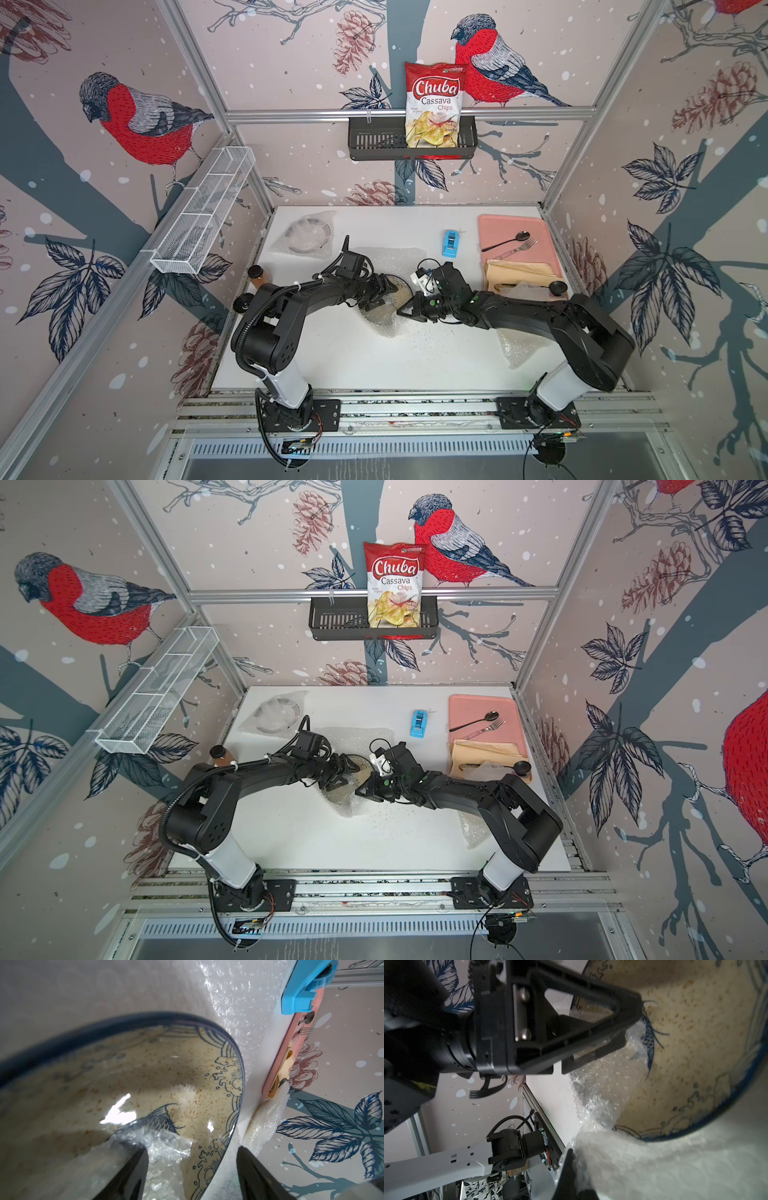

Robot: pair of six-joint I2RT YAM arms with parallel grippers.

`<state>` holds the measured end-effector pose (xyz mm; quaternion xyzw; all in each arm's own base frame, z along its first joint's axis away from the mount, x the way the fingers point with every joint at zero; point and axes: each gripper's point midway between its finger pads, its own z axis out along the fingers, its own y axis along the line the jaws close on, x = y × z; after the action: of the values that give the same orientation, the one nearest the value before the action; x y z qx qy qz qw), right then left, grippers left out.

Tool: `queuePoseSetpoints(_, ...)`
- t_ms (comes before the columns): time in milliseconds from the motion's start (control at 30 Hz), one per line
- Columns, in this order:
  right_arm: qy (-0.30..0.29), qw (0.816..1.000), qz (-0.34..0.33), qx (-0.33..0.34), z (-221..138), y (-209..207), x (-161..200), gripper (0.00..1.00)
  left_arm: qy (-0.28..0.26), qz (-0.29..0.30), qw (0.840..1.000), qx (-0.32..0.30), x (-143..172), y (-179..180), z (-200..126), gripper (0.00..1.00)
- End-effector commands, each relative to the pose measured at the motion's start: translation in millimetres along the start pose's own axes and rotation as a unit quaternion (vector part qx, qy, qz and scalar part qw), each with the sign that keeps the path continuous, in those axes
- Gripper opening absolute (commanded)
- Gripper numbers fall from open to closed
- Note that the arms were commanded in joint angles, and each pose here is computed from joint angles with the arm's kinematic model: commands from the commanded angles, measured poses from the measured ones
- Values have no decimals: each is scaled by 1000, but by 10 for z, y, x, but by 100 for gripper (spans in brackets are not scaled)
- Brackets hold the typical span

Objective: Wrap dinner plates in bubble wrap
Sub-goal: Wrap the plate in the bubble wrap.

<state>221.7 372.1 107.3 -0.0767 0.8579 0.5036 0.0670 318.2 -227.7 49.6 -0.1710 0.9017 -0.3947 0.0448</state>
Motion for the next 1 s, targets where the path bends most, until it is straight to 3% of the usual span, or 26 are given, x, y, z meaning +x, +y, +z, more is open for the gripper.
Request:
queuePoseSetpoints(0, -6, 998, -9, -64, 45, 209, -183, 0, -3, -43, 997, -59, 39, 337, -32, 74)
queuePoseSetpoints(300, -26, 994, 70, -79, 332, 2, -597, 0, 1, -66, 997, -49, 49, 438, -51, 75)
queuePoseSetpoints(500, -31, 993, 114, -9, 520, -394, -619, 0, -10, -74, 996, -40, -4, 431, -122, 75)
queuePoseSetpoints(700, -27, 989, 117, 83, 654, -722, -550, 0, -15, -71, 997, -16, -50, 306, -164, 75)
queuePoseSetpoints(967, -19, 986, 107, 125, 722, -866, -515, 0, -20, -36, 999, 13, -253, -32, -367, 75)
